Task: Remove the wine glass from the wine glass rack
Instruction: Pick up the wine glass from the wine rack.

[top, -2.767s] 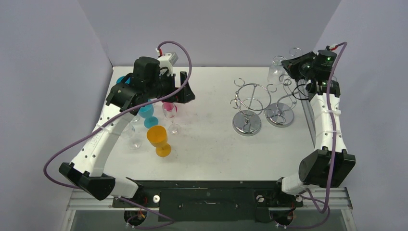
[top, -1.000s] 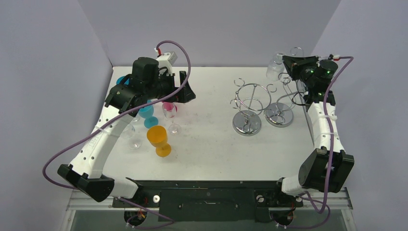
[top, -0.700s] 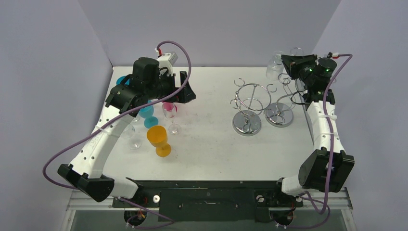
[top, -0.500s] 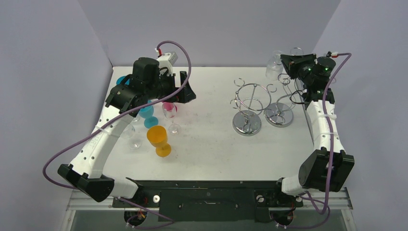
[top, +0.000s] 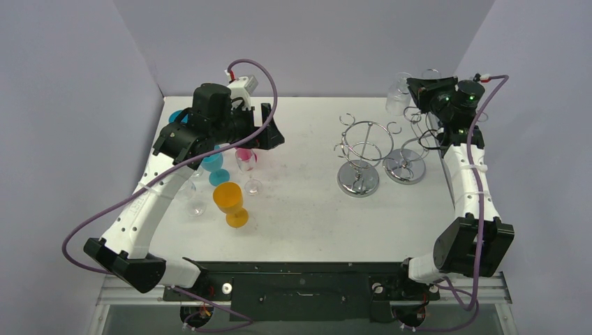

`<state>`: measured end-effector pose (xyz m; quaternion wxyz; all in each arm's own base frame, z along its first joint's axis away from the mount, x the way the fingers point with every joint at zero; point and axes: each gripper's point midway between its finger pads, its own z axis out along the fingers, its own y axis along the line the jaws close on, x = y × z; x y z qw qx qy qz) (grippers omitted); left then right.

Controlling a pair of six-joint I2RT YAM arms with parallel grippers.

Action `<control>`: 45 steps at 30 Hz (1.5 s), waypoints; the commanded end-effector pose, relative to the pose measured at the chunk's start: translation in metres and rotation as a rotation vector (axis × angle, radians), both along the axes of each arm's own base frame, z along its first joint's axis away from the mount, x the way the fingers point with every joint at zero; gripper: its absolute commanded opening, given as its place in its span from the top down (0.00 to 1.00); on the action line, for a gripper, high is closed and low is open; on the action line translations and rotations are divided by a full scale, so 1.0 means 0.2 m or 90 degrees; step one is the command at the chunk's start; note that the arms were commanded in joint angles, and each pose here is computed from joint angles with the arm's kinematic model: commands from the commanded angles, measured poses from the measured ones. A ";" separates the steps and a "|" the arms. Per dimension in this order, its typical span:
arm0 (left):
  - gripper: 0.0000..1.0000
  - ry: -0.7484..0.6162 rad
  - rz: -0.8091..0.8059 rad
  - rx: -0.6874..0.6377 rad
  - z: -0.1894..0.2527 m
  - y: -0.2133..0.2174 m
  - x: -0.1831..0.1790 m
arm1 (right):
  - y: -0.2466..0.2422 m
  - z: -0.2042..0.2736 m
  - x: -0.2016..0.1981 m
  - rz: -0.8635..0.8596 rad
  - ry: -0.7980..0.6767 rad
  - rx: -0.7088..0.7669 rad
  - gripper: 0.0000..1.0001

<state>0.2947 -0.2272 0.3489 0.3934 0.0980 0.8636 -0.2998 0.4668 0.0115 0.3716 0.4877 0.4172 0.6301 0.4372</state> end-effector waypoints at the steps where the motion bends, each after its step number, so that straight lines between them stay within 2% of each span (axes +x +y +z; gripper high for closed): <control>1: 0.15 -0.042 -0.003 -0.021 0.10 -0.01 0.01 | -0.04 0.27 0.02 -0.039 -0.103 -0.021 1.00; 16: 0.14 -0.039 -0.004 -0.020 0.08 -0.02 0.02 | -0.10 0.22 0.04 -0.099 -0.086 -0.008 1.00; 27: 0.15 -0.040 -0.006 -0.019 0.08 -0.03 0.03 | -0.05 0.31 -0.02 -0.090 -0.110 -0.014 1.00; 36: 0.14 -0.042 -0.012 -0.024 0.07 -0.03 0.01 | -0.04 0.29 -0.07 -0.097 -0.078 -0.031 1.00; 45: 0.14 -0.044 -0.016 -0.026 0.07 -0.03 0.01 | -0.02 0.34 -0.08 -0.085 -0.087 -0.048 1.00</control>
